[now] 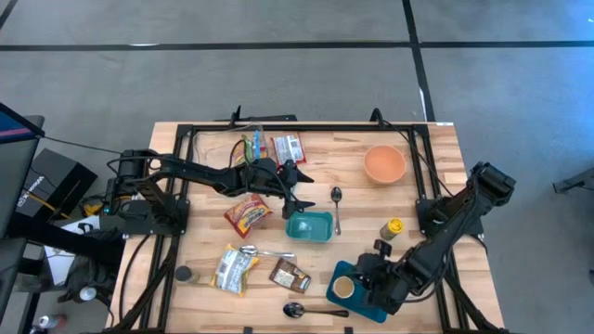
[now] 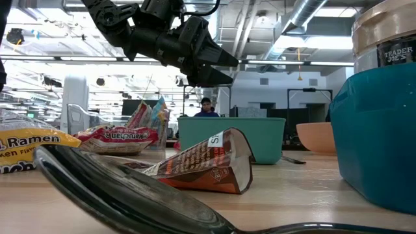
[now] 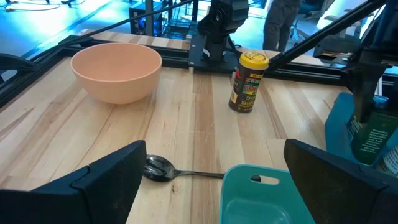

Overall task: Pick & Place Food Item
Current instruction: Put the black seasoning can into the blue bin

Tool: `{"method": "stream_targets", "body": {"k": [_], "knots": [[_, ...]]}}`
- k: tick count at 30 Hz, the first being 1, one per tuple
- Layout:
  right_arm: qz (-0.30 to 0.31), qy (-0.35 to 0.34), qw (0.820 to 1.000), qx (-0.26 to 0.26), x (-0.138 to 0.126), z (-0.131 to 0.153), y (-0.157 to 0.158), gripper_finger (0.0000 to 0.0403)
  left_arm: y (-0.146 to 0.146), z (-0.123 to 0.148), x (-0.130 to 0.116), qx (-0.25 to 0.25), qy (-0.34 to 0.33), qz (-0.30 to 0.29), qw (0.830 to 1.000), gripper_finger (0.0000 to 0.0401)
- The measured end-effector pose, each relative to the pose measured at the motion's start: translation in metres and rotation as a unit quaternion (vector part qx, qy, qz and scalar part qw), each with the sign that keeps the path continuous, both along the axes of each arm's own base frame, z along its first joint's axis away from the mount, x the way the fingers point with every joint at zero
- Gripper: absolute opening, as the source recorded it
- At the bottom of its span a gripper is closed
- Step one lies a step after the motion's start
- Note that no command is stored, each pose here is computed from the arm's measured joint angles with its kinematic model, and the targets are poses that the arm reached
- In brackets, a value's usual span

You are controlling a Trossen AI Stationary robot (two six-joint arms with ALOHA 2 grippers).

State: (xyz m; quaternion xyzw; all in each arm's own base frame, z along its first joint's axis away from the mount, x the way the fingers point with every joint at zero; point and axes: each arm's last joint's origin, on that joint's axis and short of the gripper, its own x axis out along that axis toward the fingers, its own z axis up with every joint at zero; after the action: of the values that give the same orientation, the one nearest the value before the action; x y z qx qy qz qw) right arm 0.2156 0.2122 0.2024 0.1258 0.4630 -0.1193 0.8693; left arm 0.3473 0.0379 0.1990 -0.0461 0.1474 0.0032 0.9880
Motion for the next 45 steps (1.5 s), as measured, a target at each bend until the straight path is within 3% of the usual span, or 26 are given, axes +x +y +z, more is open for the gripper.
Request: {"method": "stream_targets", "body": {"k": [14, 28, 45], "knots": [[-0.002, 0.020, 1.000, -0.020, 0.009, -0.021, 0.003, 0.0128, 0.000, 0.001, 0.000, 0.001, -0.004, 0.000, 1.000, 0.0374], [-0.002, 0.017, 1.000, -0.017, 0.009, -0.020, 0.004, 0.0163, 0.000, 0.001, 0.000, 0.001, -0.008, 0.000, 1.000, 0.0374], [-0.001, 0.014, 1.000, -0.014, 0.008, -0.017, 0.003, 0.0172, 0.000, 0.001, 0.000, 0.001, -0.008, 0.000, 1.000, 0.0374]]}}
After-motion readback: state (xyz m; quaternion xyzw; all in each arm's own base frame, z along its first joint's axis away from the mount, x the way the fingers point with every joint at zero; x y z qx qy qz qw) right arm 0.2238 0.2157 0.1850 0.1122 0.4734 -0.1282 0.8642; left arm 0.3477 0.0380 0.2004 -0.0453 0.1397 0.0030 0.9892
